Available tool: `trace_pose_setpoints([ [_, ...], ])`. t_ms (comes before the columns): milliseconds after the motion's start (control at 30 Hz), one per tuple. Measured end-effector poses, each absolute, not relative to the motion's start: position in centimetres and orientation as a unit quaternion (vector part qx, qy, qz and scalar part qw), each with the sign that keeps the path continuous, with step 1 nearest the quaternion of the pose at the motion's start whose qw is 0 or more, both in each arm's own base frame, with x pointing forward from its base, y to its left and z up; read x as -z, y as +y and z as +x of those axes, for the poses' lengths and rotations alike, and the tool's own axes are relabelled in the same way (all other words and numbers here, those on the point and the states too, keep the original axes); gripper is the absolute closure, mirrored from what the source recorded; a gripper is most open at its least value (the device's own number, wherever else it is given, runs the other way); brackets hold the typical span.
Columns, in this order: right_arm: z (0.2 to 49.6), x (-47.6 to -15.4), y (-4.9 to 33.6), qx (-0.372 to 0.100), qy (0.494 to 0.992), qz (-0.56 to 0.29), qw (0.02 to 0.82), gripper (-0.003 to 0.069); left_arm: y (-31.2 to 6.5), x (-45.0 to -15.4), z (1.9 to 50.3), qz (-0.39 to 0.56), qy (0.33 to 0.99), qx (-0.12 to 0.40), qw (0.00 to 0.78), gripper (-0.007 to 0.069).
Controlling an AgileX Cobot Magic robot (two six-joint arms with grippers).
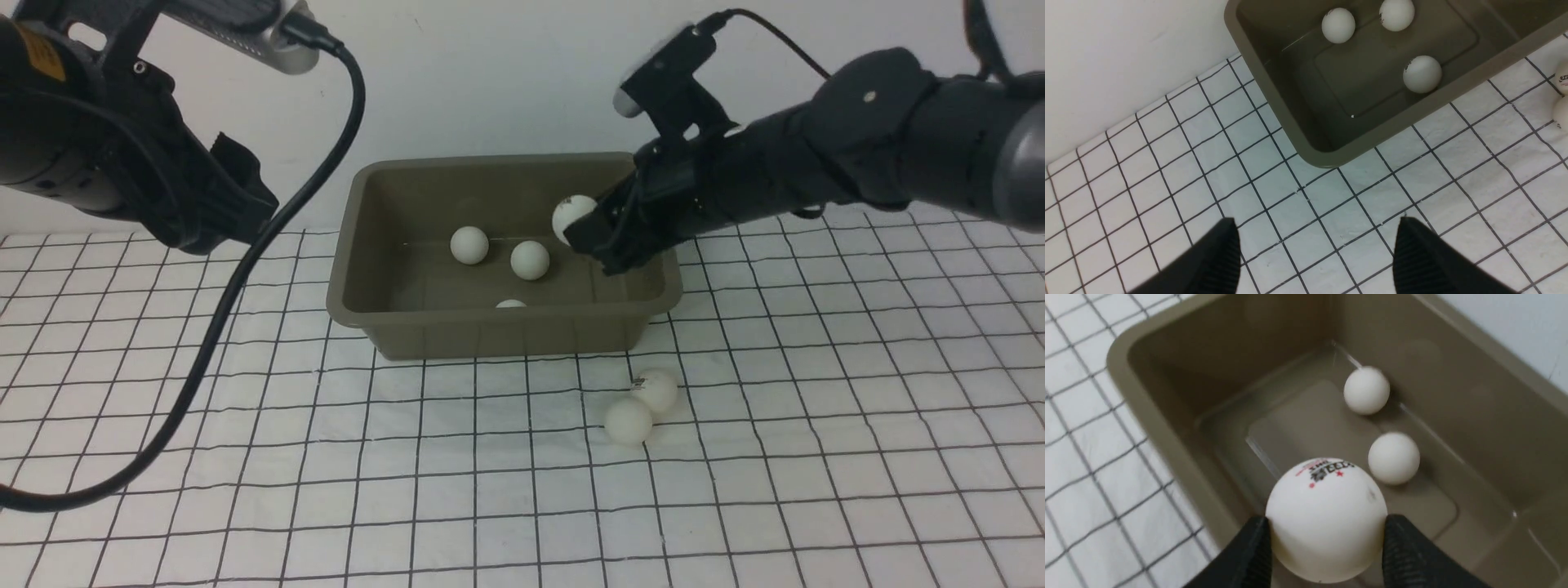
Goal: Put the table tennis balls into the box on the white checkered tablecloth.
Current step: 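Release the ping pong ball into the bin and lift the gripper away, then reach for and grasp a ping pong ball on the table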
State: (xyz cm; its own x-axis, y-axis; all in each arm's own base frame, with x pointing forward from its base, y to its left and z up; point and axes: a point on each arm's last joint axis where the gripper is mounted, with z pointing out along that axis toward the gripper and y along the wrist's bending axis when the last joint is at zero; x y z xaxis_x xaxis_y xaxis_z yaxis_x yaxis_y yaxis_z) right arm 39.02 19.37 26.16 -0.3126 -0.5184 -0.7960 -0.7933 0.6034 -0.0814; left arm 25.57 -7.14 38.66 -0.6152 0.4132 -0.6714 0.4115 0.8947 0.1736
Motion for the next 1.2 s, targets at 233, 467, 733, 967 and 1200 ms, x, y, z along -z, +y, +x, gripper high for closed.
trace_pose_setpoints([
  [233, 40.4, -26.3, 19.6, -0.163, 0.787, -0.412, 0.429, 0.0225, -7.1, -38.7, 25.6, 0.229, 0.899, -0.001, 0.374, 0.0175],
  [467, 39.1, -31.2, 14.1, -0.133, 0.791, -0.421, 0.424, 0.0199, -7.1, -38.7, 25.6, 0.229, 0.899, -0.001, 0.374, 0.0175],
  [733, 36.1, -32.3, 10.4, -0.107, 0.843, -0.438, 0.295, 0.0206, -7.2, -38.8, 25.7, 0.228, 0.894, 0.000, 0.386, 0.0175],
  [967, 33.9, -31.6, 9.7, -0.103, 0.862, -0.426, 0.255, 0.0206, -7.2, -38.8, 25.7, 0.228, 0.894, 0.000, 0.386, 0.0175],
  [1200, 31.6, -29.6, 9.3, -0.121, 0.882, -0.379, 0.254, 0.0206, -7.2, -38.8, 25.7, 0.228, 0.894, 0.000, 0.386, 0.0175],
])
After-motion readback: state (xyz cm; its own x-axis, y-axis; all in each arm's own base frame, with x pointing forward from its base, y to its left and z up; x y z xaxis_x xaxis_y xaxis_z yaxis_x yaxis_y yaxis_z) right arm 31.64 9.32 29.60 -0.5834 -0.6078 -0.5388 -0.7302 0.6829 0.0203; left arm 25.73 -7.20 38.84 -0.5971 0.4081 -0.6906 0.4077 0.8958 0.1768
